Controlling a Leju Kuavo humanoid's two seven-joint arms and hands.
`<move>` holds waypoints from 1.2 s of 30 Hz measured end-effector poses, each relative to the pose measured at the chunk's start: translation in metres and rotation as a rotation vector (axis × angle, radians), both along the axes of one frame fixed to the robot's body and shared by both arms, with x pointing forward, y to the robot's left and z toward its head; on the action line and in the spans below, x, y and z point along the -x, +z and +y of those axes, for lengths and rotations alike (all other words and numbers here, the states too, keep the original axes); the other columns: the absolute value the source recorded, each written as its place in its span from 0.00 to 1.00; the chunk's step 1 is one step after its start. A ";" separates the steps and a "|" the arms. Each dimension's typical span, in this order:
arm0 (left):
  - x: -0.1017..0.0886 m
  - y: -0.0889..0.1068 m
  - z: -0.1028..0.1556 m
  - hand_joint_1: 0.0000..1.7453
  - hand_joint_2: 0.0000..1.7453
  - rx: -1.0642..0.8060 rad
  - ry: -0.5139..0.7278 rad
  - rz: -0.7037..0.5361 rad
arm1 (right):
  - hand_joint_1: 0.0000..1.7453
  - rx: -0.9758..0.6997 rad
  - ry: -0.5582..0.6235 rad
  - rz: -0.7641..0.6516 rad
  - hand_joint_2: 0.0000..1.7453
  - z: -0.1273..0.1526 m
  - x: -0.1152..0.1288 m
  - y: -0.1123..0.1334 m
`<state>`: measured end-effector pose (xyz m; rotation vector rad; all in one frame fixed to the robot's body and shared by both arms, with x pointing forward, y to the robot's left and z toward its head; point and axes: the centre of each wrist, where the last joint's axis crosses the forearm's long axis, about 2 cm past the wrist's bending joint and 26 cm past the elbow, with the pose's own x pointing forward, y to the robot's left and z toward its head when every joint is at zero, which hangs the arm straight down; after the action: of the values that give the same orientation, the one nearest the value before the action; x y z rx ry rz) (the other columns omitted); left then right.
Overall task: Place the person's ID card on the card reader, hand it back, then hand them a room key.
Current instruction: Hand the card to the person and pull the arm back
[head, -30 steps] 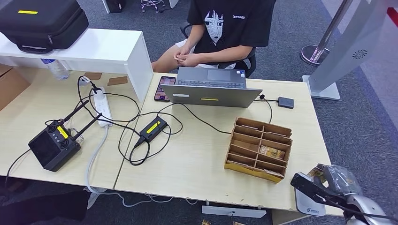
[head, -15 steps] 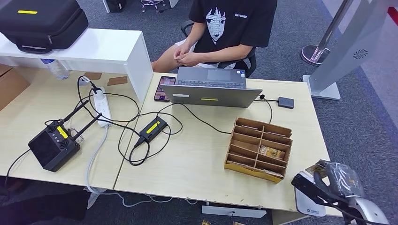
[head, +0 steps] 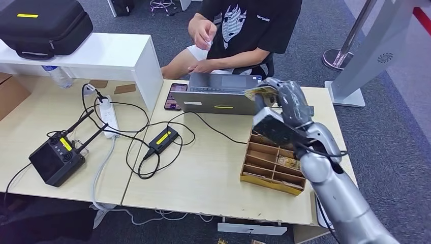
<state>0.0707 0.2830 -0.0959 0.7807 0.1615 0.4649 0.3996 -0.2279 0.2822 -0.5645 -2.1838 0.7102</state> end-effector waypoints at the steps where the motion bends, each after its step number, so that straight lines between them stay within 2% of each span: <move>1: 0.000 0.000 0.000 0.00 1.00 -0.002 -0.015 -0.001 | 1.00 0.011 0.011 0.010 0.00 0.013 -0.008 0.007; 5: -0.003 0.000 0.000 0.00 1.00 -0.006 -0.055 -0.005 | 1.00 0.060 0.028 0.035 0.00 0.055 -0.028 0.025; 10: -0.003 0.000 0.001 0.00 1.00 -0.008 -0.059 -0.006 | 1.00 0.086 0.049 0.058 0.00 0.077 -0.035 0.030; 26: -0.003 0.000 0.001 0.00 1.00 -0.004 -0.061 -0.005 | 1.00 0.113 0.055 0.088 0.00 0.089 -0.040 0.028; 32: -0.010 0.001 0.000 0.00 1.00 -0.008 -0.113 0.001 | 0.99 0.181 -0.019 0.133 0.00 0.099 -0.049 0.036; 33: -0.013 0.001 -0.001 0.00 1.00 -0.008 -0.118 -0.001 | 0.85 0.194 -0.030 0.142 0.00 0.101 -0.051 0.038; 36: -0.018 0.002 -0.002 0.00 1.00 -0.006 -0.128 -0.009 | 0.11 0.227 -0.050 0.166 0.00 0.108 -0.056 0.040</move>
<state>0.0888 0.2810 -0.0934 0.7900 0.1007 0.3476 0.4557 -0.1200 0.3221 -0.6490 -1.9428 0.9502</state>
